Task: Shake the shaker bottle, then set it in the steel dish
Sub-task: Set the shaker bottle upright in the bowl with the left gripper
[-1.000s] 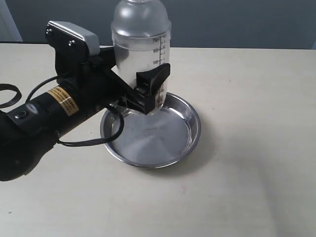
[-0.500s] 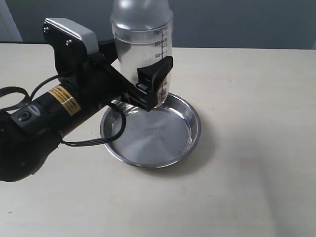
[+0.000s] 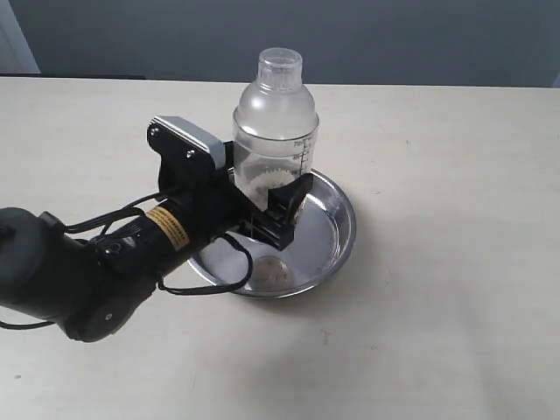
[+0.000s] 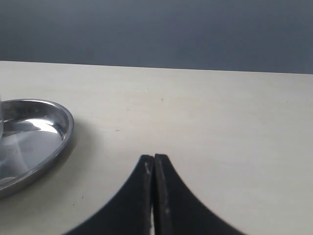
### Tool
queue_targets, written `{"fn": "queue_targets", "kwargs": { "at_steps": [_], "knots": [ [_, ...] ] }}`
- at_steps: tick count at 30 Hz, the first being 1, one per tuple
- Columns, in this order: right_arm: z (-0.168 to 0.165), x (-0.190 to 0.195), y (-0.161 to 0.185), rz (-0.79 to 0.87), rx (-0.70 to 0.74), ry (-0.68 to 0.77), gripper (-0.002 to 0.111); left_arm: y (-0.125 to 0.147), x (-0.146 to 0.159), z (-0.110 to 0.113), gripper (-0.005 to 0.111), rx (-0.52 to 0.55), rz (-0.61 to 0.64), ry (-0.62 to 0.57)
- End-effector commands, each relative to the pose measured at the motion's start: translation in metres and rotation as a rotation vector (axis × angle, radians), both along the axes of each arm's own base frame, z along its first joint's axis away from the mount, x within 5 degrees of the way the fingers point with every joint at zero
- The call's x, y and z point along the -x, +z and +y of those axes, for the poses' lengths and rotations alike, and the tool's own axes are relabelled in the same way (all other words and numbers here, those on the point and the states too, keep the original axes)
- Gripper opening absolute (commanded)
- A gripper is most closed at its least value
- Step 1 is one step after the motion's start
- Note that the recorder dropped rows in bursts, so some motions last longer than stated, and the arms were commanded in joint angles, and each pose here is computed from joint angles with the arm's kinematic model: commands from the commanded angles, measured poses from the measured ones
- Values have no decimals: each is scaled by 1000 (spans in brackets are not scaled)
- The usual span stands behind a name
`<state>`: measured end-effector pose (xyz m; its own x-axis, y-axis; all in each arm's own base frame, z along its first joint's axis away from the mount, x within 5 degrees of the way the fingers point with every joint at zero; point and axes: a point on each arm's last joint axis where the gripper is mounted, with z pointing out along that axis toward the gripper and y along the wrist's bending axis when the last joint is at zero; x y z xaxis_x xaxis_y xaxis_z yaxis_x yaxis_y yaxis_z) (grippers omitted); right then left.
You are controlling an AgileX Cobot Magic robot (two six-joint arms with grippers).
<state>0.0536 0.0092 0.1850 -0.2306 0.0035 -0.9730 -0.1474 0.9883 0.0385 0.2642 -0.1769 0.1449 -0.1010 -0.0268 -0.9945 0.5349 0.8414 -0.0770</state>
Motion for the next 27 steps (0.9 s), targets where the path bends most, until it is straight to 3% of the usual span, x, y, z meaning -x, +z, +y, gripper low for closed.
{"fn": "queue_targets", "kwargs": {
  "at_steps": [1,27],
  "knots": [
    [0,0,1,-12,-1,3,-1,4,-8,-3,0,28,-64,31],
    [0,0,1,-12,-1,3,-1,-37,-33,-8,0,-13,3,134]
  ]
}}
